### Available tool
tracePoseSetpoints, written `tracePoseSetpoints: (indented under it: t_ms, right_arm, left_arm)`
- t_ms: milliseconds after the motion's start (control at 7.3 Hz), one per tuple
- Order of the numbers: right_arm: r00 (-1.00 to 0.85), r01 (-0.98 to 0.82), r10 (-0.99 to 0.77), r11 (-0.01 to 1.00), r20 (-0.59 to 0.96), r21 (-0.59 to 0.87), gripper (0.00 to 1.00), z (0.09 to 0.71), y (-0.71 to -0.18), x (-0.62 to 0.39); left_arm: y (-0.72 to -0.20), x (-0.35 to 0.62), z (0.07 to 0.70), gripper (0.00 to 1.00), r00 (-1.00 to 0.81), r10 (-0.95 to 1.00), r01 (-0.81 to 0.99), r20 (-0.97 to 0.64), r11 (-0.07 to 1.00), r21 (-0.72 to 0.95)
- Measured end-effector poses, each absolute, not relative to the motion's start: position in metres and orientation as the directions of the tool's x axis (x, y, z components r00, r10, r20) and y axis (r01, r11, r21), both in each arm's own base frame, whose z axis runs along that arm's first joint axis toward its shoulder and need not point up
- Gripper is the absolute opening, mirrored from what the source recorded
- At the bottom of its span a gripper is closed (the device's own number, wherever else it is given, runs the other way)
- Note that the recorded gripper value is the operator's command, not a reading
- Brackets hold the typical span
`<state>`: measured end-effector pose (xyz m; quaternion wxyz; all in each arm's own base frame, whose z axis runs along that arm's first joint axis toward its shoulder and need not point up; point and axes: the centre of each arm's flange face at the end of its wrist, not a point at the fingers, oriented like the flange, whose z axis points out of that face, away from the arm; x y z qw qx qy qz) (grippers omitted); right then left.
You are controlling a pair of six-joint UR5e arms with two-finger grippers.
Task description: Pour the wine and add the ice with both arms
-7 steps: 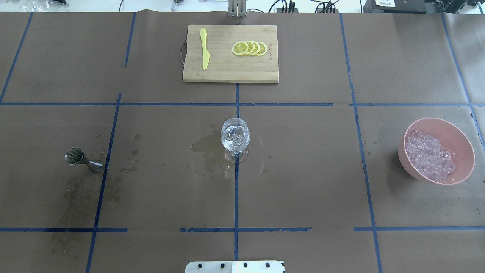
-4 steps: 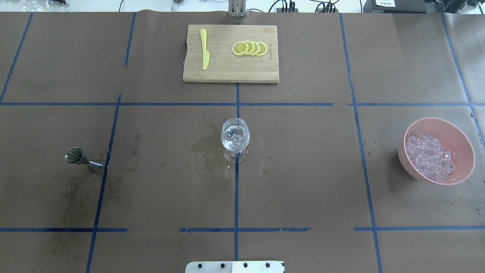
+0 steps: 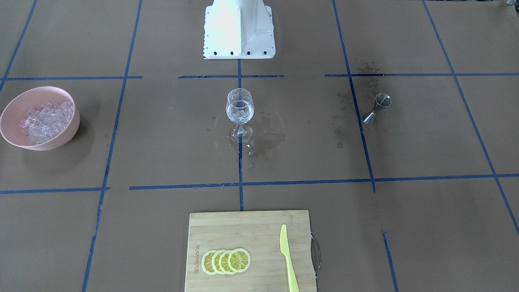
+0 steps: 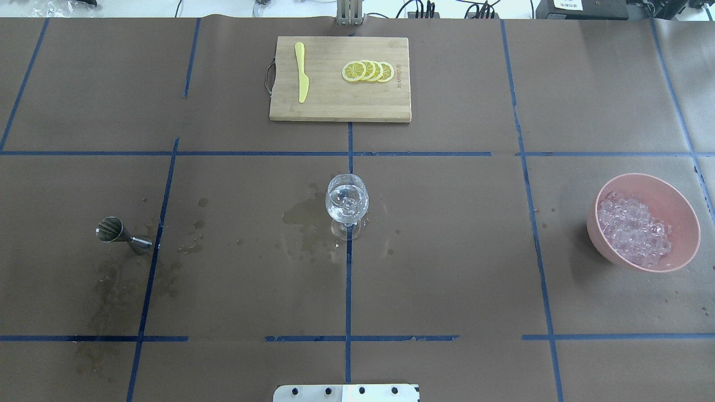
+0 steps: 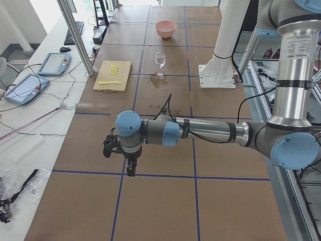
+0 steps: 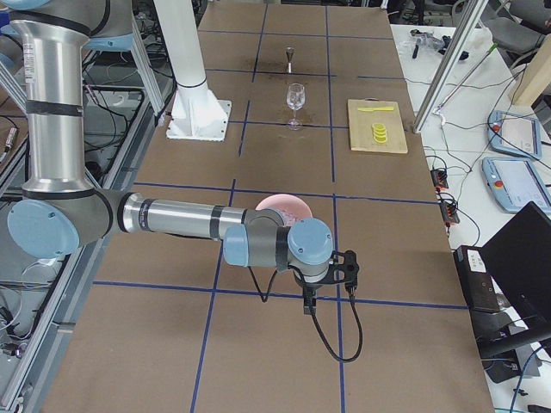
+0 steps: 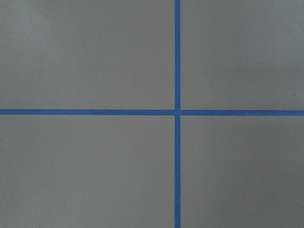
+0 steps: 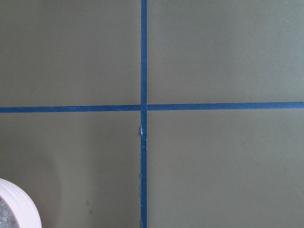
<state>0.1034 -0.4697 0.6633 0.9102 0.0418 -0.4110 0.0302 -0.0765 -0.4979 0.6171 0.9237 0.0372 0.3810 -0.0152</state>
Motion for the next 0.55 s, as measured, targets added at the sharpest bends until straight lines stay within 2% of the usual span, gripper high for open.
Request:
tracePoseSetpoints:
  t_ms: [548]
  right_arm:
    - [0.660, -0.097, 0.027, 0.994, 0.751, 0.050, 1.00, 0.6646, -0.4679, 0.1069]
  left_arm:
    - [-0.4987, -0.0766, 0.6149, 1.00, 0.709, 0.004, 0.056, -0.705, 0.996, 0.062]
